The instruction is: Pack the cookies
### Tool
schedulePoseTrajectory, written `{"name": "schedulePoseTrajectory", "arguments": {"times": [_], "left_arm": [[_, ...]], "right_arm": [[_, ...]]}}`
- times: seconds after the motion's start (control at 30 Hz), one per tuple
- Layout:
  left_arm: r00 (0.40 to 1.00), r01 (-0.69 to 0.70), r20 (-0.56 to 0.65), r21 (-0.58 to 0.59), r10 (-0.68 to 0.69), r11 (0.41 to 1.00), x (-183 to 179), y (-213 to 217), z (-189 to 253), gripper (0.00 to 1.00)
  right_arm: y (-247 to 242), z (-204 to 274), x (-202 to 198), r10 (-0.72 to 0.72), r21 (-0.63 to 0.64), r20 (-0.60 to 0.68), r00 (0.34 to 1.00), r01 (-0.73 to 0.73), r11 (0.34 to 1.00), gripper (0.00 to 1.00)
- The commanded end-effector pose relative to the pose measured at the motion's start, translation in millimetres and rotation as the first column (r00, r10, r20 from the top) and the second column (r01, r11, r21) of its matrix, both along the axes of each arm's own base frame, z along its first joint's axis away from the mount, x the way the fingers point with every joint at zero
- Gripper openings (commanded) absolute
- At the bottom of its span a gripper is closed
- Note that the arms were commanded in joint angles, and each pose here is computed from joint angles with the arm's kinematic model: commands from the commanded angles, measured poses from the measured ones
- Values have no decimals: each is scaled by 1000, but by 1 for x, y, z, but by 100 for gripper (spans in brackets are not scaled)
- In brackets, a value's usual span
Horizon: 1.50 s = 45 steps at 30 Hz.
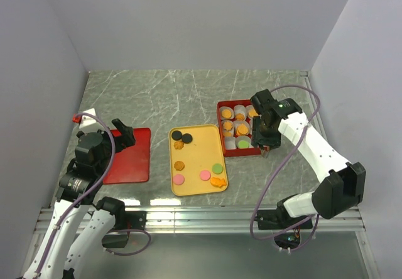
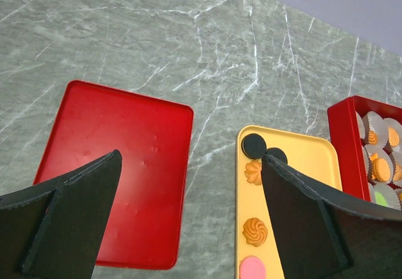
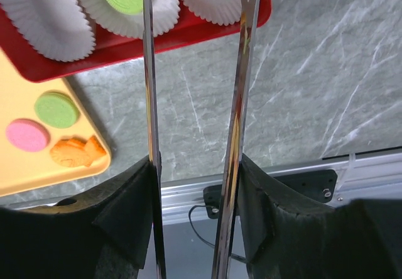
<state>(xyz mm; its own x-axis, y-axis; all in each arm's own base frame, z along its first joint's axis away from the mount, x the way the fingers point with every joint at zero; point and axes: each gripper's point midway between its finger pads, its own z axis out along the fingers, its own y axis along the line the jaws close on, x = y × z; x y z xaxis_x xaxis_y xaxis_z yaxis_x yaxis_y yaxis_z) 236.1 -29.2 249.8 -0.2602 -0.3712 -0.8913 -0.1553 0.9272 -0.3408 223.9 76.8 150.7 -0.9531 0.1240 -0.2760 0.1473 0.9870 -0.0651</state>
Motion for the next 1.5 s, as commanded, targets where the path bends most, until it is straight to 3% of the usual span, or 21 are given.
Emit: {"name": "schedulePoseTrajectory", "arguments": {"times": [0.0, 0.27, 0.47, 0.77, 1.27, 1.47], "left_arm": [[1000, 11, 23, 3, -11, 1000, 4, -2, 5, 99], [1000, 24, 7, 5, -25, 1000, 6, -5, 2, 100], [1000, 1, -18, 12, 0, 1000, 9, -2, -4, 100], [991, 13, -135, 45, -7, 999, 24, -7, -32, 99], [921, -46, -384, 63, 67, 997, 64, -17, -74, 99], [888, -50, -455, 56, 70, 997, 79, -25, -91, 99]], "right_arm": [[3, 38, 19, -9, 26, 111, 994, 6, 1000, 56], [51, 76, 58, 63, 104, 186, 981, -83, 991, 55], [139, 78, 108, 224, 149, 198, 954, -255, 955, 54], [233, -5, 195, 314, 249, 176, 933, -351, 903, 52], [233, -63, 300, 39, 443, 252, 967, -151, 884, 60], [246, -46, 344, -49, 474, 415, 908, -170, 864, 67]]}}
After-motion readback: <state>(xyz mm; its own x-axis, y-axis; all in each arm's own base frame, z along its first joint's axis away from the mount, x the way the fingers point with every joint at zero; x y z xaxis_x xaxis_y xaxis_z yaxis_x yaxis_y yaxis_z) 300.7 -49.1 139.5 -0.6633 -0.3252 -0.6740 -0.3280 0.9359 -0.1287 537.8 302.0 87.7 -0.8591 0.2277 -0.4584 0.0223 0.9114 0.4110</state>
